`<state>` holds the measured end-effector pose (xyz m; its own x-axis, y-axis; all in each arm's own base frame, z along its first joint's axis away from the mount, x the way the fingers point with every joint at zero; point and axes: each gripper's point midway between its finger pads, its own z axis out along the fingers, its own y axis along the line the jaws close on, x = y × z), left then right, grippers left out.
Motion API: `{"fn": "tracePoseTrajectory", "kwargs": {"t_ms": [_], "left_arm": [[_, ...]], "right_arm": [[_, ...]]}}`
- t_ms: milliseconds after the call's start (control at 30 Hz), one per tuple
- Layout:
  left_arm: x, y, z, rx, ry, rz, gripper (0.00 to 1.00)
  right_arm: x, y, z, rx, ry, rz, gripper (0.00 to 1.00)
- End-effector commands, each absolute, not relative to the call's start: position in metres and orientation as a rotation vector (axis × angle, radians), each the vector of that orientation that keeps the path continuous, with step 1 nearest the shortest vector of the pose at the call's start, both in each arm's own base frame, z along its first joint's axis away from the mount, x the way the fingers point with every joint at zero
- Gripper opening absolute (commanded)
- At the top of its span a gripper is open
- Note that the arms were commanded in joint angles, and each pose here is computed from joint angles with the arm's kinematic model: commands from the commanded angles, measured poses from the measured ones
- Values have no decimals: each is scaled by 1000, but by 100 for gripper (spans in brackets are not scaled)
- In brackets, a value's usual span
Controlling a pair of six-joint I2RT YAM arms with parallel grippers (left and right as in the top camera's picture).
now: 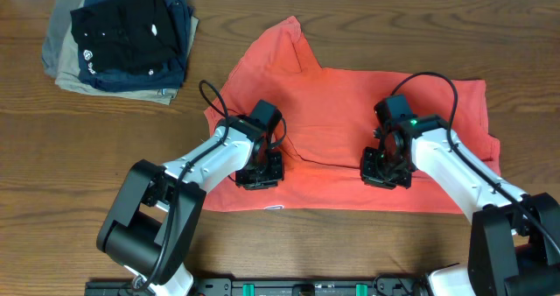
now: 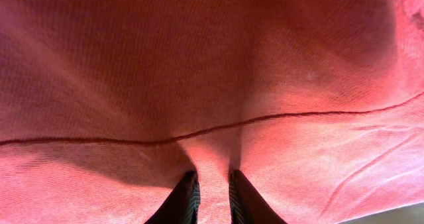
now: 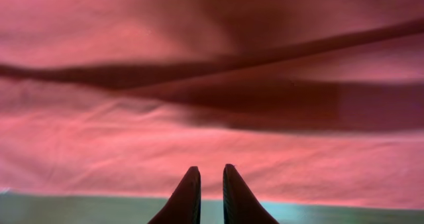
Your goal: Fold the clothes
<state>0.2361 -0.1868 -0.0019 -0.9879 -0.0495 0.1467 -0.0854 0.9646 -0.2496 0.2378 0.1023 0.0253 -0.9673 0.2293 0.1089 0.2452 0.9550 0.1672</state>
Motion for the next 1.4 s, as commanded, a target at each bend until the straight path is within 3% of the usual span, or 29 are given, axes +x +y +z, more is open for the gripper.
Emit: {"fn": "tracePoseTrajectory", "kwargs": {"t_ms": [0, 900, 1367], "left_arm": [[234, -171, -14, 148, -2988, 260, 19], [233, -170, -14, 148, -2983, 254, 20], [234, -171, -14, 146, -2989, 260, 20]], "right_arm": [[238, 95, 17, -408, -3041, -188, 12], [249, 73, -26, -525, -3021, -75, 9], [279, 30, -16, -688, -3057, -87, 22]]}}
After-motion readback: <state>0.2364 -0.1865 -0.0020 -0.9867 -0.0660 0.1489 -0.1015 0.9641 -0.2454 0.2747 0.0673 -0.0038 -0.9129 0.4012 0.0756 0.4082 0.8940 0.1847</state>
